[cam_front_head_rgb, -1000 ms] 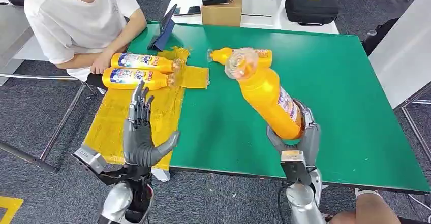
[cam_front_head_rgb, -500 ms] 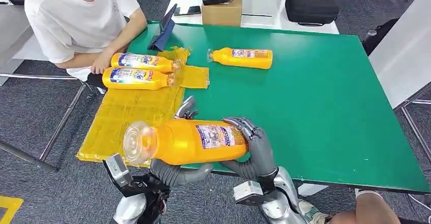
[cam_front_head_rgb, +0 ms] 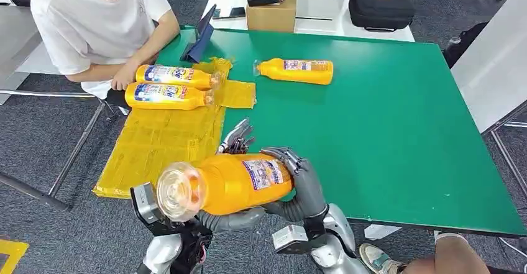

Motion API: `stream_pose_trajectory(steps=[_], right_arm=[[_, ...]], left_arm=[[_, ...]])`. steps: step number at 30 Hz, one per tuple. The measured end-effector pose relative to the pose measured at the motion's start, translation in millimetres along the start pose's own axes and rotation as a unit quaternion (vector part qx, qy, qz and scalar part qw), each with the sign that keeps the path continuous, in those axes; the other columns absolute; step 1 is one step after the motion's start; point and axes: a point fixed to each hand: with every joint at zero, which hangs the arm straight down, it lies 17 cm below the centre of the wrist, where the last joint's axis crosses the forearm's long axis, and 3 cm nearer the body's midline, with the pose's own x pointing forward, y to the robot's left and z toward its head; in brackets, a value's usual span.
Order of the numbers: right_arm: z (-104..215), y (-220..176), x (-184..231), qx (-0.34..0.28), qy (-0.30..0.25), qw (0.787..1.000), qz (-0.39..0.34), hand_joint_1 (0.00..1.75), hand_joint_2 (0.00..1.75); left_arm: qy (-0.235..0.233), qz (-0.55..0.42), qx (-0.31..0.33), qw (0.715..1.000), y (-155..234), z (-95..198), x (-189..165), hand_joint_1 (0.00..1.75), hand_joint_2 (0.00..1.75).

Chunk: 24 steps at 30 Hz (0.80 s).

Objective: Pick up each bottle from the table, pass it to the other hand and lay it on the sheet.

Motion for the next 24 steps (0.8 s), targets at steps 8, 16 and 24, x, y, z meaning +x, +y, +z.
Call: stream_pose_trajectory(steps=[8,16,24], right_arm=[[5,9,-8,0.007,0.013,1.000,0.005,0.21,1.75],[10,25,-9,0.020,0.021,1.000,0.003,0.00,0.00],[14,29,-8,0.014,0.029,0.999,0.010,0.00,0.00]], left_arm=[[0.040,0.033,0.016,0.999,13,-3,-19,1.75,1.75],[0.035,0.084,0.048,0.995,33,-2,-17,1.75,1.75],[0.030,0.075,0.089,0.993,52,-4,-16,1.75,1.75]])
